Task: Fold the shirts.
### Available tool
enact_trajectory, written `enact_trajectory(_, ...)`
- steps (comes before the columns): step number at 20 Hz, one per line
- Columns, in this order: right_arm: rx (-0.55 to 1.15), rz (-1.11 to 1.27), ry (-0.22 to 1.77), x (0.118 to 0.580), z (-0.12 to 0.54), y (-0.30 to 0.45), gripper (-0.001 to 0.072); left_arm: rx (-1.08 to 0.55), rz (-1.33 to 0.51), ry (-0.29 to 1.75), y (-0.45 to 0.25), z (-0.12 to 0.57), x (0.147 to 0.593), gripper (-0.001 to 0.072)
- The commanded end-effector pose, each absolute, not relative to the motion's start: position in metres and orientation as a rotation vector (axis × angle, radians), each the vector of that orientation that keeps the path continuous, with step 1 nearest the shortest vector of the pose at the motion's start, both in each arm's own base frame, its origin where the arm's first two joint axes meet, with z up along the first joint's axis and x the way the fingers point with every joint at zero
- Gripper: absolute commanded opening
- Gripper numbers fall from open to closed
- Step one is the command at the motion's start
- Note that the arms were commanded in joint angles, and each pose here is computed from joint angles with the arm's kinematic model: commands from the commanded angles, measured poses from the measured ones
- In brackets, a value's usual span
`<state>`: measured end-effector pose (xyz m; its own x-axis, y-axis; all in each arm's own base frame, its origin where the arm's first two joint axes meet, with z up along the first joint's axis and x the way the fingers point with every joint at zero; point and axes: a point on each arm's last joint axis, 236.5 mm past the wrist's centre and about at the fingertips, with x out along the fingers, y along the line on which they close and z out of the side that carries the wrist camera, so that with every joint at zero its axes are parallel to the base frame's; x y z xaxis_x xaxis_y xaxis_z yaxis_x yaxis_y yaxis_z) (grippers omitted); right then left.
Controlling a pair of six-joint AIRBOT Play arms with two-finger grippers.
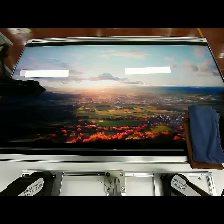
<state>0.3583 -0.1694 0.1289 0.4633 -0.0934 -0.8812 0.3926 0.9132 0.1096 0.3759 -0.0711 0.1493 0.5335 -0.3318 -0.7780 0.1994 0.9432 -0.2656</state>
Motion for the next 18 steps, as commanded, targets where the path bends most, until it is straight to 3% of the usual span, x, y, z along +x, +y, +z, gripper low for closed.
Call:
enact_trajectory(1, 0.233, -0.062, 1.056, 0.405, 0.13, -0.057, 0.0623, 0.014, -0.33, 1.258, -0.113, 0.099, 0.362, 0.0073)
enact_trajectory(3, 0.224, 0.006, 1.227, 0.393, 0.091, -0.025, 0.0624, 0.036, -0.363, 1.337, -0.14, 0.066, 0.365, 0.0456)
enact_trajectory(4, 0.214, 0.03, 1.289, 0.388, 0.079, -0.015, 0.0624, 0.031, -0.362, 1.346, -0.146, 0.056, 0.369, 0.0499)
enact_trajectory(18, 0.203, 0.083, 1.342, 0.388, 0.065, 0.007, 0.0623, 0.04, -0.346, 1.29, -0.131, 0.052, 0.392, 0.05)
